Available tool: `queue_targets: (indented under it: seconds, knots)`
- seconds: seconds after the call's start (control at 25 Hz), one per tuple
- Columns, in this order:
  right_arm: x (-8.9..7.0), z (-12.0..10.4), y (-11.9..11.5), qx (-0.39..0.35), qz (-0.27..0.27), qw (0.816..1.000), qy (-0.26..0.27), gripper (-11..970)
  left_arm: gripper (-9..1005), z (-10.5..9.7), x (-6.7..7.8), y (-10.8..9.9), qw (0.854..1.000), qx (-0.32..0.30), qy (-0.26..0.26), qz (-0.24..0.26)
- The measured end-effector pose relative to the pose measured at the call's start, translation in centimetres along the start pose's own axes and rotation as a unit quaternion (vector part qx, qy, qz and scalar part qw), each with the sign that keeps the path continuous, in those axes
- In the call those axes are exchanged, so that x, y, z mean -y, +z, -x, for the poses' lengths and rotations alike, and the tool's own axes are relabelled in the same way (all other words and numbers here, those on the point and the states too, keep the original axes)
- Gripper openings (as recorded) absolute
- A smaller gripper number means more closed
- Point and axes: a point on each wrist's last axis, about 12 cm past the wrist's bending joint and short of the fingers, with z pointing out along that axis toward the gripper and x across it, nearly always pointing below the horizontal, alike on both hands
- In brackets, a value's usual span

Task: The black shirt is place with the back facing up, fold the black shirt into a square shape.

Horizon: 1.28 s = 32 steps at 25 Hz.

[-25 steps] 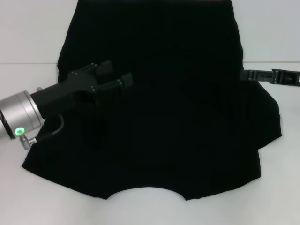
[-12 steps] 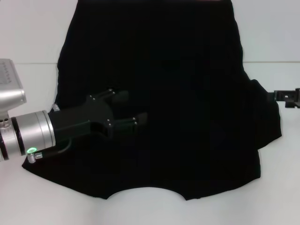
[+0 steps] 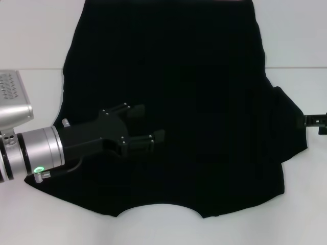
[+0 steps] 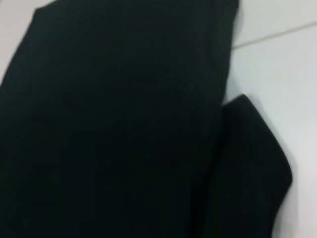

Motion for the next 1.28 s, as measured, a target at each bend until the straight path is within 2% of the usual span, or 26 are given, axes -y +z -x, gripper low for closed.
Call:
queue_targets:
  seconds: [0.32, 0.84, 1.04, 1.28]
  knots:
    - [0.2, -0.9, 1.6, -0.004, -0.016, 1.000, 0.003, 766, 891, -0.1, 0.0, 0.1, 1.000, -0.001, -0.001, 0.003]
    - [-0.7, -1.2, 3.5, 0.017, -0.026, 1.000, -0.005, 727, 890, 0.3, -0.4, 0.1, 1.000, 0.004, 0.001, 0.008]
    - [-0.9, -1.3, 3.8, 0.017, -0.026, 1.000, -0.006, 487, 890, 0.4, -0.5, 0.0, 1.000, 0.005, 0.002, 0.009]
    - [-1.0, -1.4, 3.9, 0.015, -0.025, 1.000, -0.006, 357, 891, 0.5, -0.7, -0.1, 1.000, 0.007, 0.004, 0.015]
